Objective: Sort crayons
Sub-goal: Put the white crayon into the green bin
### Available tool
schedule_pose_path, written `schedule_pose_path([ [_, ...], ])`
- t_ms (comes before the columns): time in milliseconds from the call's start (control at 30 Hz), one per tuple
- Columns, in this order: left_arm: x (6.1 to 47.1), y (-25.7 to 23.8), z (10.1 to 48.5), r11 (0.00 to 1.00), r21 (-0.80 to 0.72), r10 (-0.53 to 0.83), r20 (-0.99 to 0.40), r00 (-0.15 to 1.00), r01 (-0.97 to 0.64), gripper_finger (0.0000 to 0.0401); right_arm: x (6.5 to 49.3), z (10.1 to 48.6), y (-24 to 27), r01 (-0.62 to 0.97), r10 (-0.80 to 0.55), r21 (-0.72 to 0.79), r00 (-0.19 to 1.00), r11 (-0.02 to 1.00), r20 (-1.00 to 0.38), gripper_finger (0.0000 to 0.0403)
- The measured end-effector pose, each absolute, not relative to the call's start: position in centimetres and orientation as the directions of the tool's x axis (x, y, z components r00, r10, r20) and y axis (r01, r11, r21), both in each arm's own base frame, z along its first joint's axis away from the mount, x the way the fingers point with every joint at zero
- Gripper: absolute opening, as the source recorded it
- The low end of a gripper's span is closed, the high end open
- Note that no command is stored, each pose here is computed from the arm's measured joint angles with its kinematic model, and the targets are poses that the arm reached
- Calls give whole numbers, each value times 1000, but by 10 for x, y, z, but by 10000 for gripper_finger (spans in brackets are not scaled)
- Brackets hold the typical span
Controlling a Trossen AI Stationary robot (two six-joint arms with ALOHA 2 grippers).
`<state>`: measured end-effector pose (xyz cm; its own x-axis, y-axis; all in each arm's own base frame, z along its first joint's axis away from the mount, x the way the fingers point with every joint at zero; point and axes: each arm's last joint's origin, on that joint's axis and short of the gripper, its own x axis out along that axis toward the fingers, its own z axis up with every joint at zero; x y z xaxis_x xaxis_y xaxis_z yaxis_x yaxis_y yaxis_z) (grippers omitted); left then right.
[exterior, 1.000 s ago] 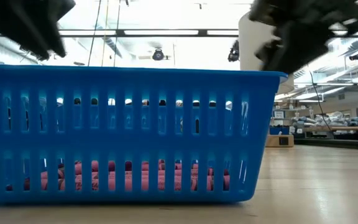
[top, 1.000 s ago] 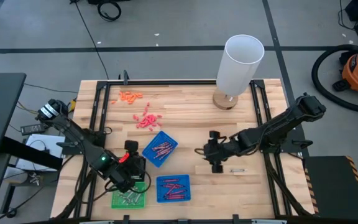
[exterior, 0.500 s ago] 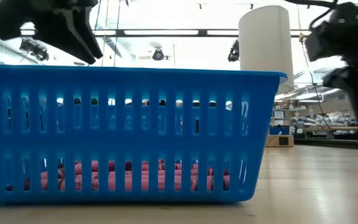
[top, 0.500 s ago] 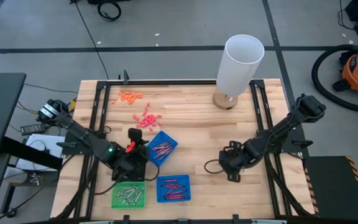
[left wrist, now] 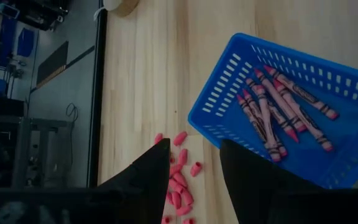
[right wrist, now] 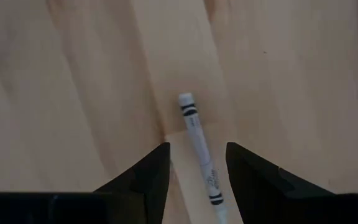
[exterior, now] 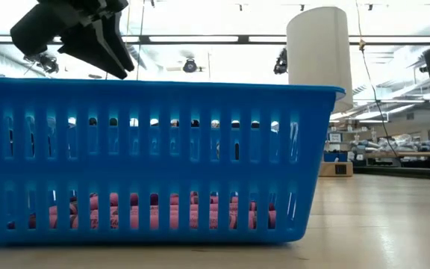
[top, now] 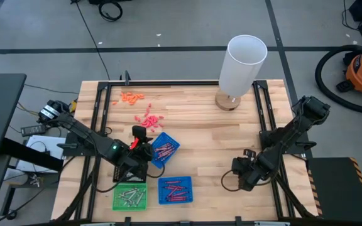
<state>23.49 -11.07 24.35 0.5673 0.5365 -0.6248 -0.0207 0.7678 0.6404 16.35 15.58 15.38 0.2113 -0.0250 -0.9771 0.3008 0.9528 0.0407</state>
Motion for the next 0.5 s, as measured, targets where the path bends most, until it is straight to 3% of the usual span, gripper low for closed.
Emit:
schedule_pose_path([
  [500,236,-111,244,764,646,533,-621,574,-10,150,151,134,150,345,-66,20,236,938,-970,160],
])
